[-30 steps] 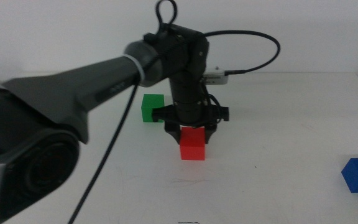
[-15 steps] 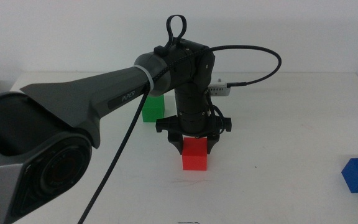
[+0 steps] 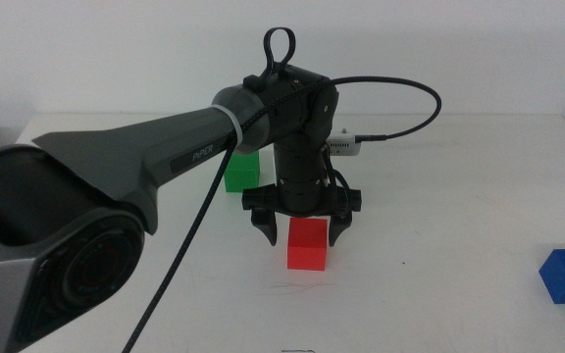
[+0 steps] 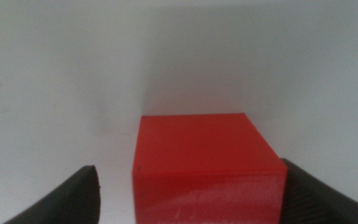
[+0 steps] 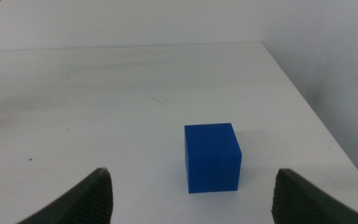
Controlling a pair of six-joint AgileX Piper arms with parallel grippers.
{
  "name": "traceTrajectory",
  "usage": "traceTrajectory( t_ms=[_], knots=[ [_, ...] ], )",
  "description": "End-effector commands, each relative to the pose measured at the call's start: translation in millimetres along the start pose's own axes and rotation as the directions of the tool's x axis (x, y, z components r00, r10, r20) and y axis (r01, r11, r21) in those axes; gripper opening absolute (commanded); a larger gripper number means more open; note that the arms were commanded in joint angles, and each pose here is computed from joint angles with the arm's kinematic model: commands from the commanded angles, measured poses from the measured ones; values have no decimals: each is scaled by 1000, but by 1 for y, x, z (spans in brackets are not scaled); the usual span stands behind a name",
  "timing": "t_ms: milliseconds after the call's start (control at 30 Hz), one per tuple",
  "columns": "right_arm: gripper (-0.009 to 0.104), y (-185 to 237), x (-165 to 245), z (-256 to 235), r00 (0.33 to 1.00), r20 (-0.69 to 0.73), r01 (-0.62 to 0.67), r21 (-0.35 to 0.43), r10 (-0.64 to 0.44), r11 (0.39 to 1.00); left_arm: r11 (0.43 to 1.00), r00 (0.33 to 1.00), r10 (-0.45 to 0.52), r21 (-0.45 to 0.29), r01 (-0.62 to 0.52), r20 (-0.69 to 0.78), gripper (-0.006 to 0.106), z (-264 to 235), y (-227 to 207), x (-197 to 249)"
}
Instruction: Stack red cubes first, then green, then blue cubes in a specific spot.
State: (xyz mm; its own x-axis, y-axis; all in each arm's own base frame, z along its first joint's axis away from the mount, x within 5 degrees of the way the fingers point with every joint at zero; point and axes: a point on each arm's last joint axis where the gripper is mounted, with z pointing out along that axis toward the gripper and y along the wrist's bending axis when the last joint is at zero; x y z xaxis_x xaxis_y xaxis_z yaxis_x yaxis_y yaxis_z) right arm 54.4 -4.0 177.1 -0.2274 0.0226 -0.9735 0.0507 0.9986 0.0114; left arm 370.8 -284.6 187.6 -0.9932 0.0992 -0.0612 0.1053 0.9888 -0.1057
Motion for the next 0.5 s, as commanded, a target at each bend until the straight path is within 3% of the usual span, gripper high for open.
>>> traceTrajectory(
  t_ms=[0, 200, 367, 467],
  knots=[
    [66, 0, -13, -2, 996, 90, 23, -1, -23, 1000, 1000, 1000, 9, 2, -9, 24, 94, -52, 3, 10],
    [66, 0, -13, -2, 996, 90, 23, -1, -23, 1000, 1000, 992, 11, 24, -14, 128, 94, -98, 11, 15],
    [66, 0, -13, -2, 996, 90, 23, -1, -23, 1000, 998, 954, 27, -63, -9, 298, 94, -139, 31, 14],
    [66, 0, -13, -2, 996, 90, 23, -1, -23, 1000, 998, 942, 10, -64, 12, 335, 94, -143, 51, 1]
  ],
)
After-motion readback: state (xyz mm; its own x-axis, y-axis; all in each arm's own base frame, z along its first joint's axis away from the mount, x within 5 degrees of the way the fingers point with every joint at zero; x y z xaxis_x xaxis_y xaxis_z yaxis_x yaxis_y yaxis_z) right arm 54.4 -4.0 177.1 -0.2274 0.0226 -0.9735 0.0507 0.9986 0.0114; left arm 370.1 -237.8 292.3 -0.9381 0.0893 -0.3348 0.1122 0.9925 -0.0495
